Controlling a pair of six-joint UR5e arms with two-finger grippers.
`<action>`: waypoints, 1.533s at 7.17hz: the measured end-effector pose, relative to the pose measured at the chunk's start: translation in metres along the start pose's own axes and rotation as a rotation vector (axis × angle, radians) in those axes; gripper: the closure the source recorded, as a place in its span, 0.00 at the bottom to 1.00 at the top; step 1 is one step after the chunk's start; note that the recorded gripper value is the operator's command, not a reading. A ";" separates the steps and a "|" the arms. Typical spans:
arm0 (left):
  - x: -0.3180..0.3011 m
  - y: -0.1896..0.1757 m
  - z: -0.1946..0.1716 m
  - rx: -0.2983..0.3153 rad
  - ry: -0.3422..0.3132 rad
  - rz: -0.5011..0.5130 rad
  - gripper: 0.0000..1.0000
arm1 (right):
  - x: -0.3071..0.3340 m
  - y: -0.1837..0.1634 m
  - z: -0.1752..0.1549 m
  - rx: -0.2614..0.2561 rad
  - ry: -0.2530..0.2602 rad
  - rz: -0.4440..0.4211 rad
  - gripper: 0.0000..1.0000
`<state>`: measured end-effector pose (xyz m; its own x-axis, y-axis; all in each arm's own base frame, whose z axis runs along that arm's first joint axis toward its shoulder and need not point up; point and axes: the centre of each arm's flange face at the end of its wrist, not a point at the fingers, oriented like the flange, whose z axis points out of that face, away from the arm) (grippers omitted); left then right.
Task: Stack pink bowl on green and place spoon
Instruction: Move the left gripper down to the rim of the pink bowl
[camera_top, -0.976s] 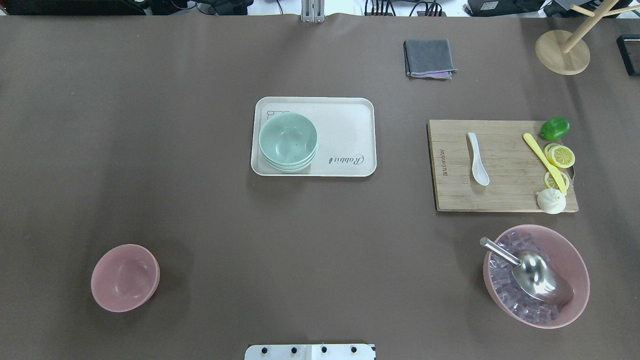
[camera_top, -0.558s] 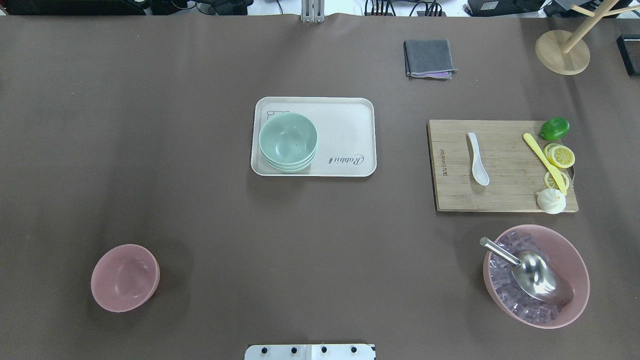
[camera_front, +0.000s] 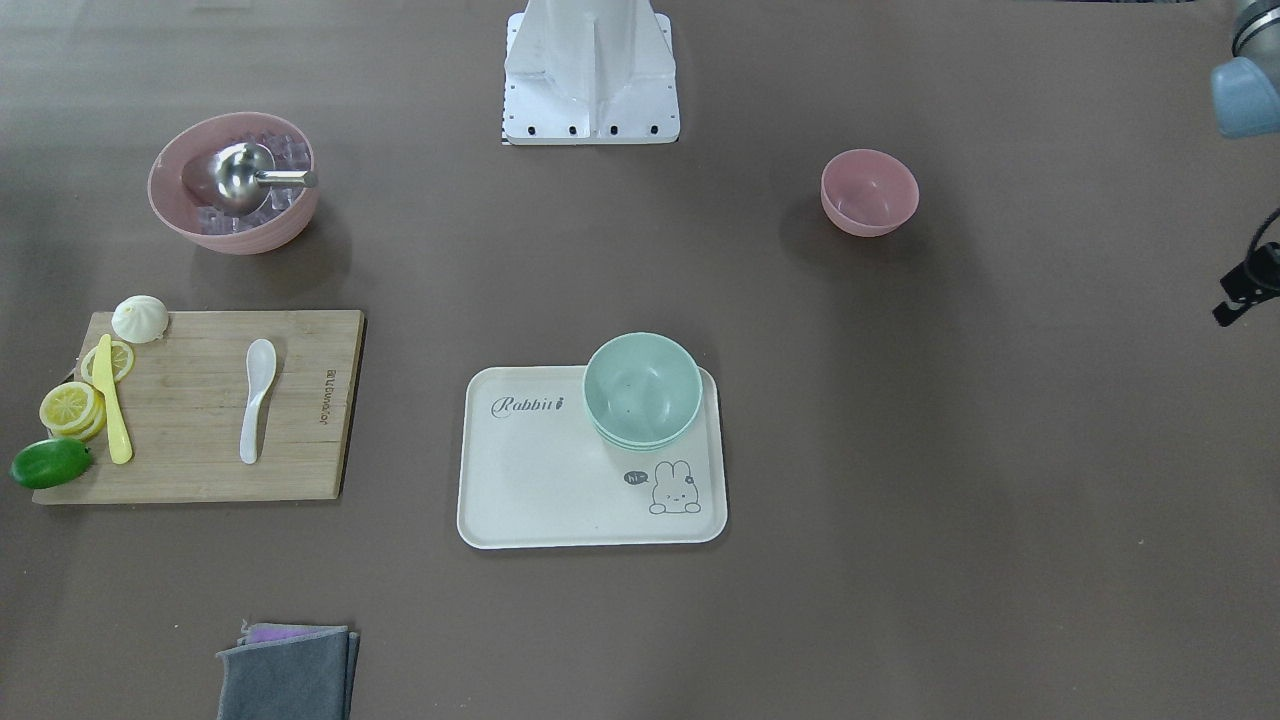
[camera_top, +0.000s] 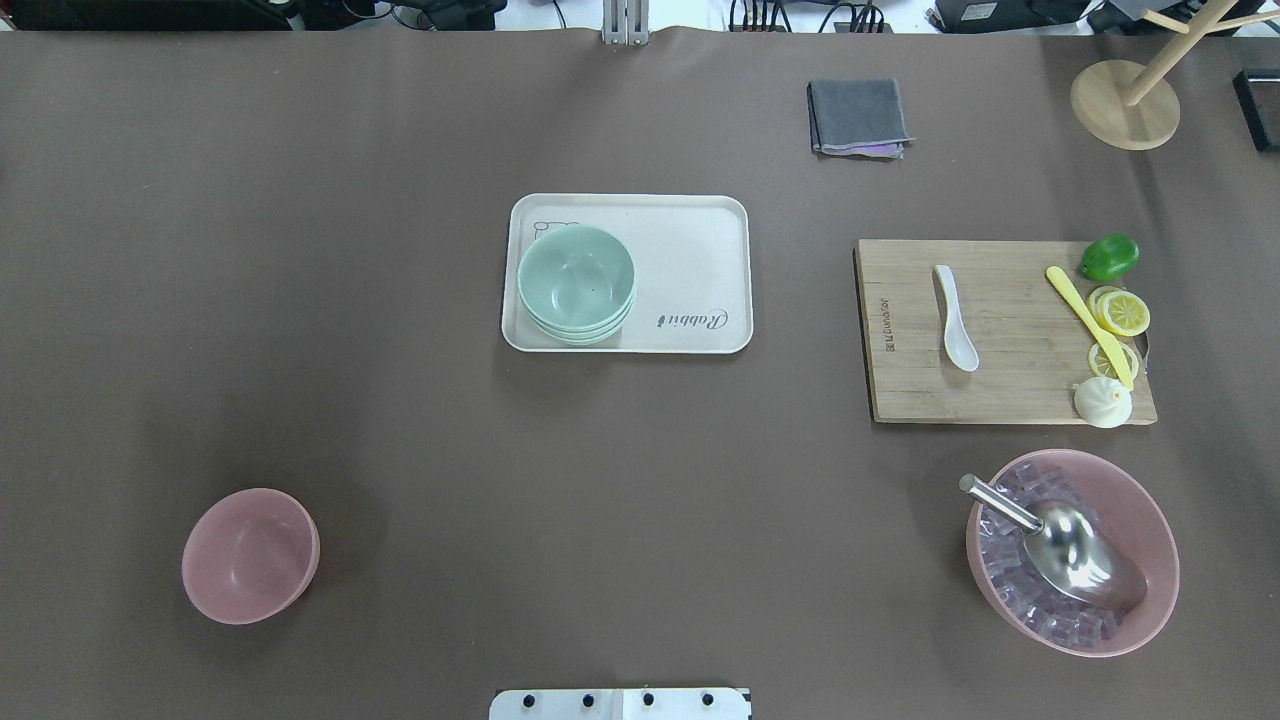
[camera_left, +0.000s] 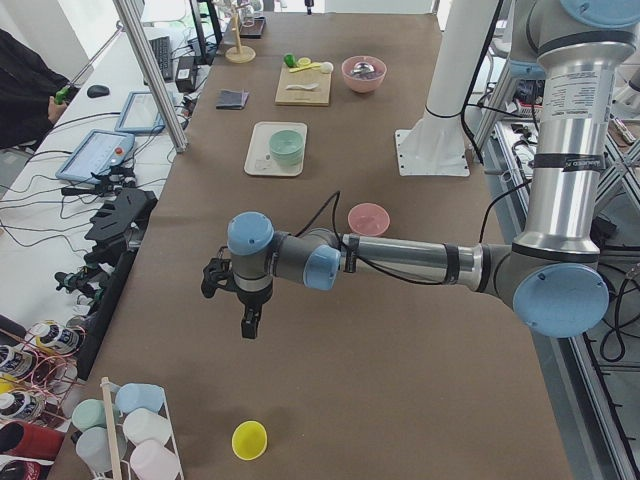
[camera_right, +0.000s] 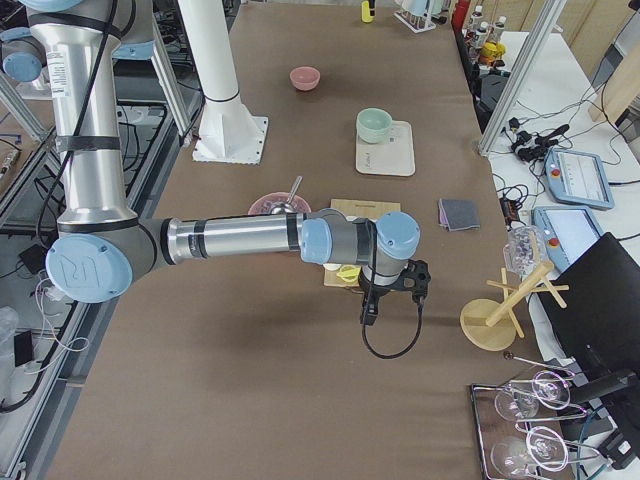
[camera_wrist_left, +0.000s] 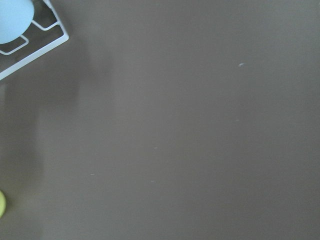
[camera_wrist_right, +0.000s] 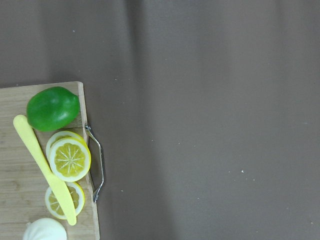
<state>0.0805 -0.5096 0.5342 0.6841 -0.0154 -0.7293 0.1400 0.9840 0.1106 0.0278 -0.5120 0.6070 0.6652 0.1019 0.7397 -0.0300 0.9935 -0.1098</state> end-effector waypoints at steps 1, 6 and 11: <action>0.064 0.026 0.020 -0.015 0.026 -0.062 0.03 | -0.001 0.000 0.000 0.000 -0.009 0.001 0.00; 0.173 0.197 0.043 -0.155 0.086 -0.146 0.03 | -0.004 0.001 0.003 -0.005 -0.017 0.027 0.00; 0.180 0.253 0.076 -0.166 0.091 -0.107 0.12 | -0.014 -0.003 0.012 -0.020 -0.011 0.009 0.00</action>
<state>0.2937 -0.2770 0.4820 0.6033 -0.1124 -0.7896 0.0829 0.9935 -0.0781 0.0099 -0.5157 0.6046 0.6565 0.1113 0.7460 -0.0206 0.9913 -0.1298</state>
